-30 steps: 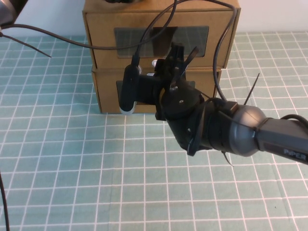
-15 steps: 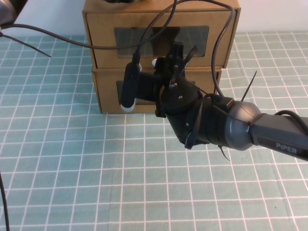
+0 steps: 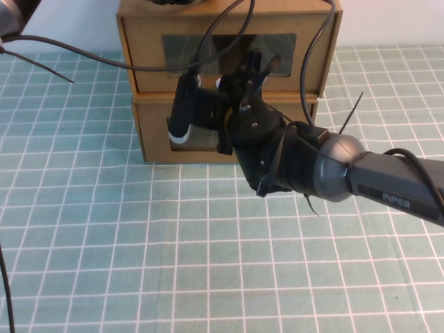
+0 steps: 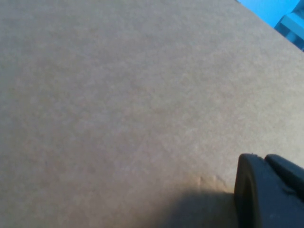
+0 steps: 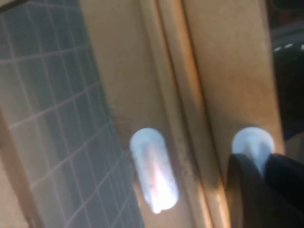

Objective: Open the shoe box
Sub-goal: 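Pull the top drawer of the cardboard box fully open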

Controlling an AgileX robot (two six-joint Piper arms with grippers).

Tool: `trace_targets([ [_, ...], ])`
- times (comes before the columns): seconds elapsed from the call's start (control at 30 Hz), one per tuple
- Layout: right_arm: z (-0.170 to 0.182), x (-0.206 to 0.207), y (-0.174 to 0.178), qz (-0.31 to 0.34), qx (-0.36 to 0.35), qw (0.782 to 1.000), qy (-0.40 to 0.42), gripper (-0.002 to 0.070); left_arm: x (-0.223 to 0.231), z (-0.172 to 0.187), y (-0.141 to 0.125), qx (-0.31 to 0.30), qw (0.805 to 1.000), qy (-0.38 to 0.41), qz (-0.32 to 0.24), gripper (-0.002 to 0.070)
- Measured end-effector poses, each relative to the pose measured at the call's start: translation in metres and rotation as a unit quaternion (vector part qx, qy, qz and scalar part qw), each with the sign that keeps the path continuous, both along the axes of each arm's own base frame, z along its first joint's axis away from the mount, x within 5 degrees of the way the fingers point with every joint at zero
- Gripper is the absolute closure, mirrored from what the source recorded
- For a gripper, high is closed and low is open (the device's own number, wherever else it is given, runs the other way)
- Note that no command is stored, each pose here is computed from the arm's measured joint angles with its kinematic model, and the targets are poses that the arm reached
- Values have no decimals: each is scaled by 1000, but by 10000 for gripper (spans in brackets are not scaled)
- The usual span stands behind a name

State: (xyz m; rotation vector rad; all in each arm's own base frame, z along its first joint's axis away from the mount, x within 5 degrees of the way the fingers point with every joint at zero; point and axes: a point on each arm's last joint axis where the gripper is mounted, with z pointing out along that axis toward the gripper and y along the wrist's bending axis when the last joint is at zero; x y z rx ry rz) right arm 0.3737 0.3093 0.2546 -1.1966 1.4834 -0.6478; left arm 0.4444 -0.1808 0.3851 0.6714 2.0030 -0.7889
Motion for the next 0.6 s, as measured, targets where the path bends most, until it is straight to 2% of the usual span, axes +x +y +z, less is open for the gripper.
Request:
trace_targets([
  [0.07,0,1,0,-4,0,1000,0,640,0,-1,0,0,1000,2,0,678],
  [0.13,-1,2,1,-5,-2,1000,-2,652,1,-2,0,-4,1000,7,2,678],
  [0.33,-1,2,1,-6,-2,1000,-1,658,5,-7,-2,-18,1000,21,7,678],
  [0.6,-2,2,1,-6,-1,1000,0,659,8,-11,-1,11,999,20,22,678],
])
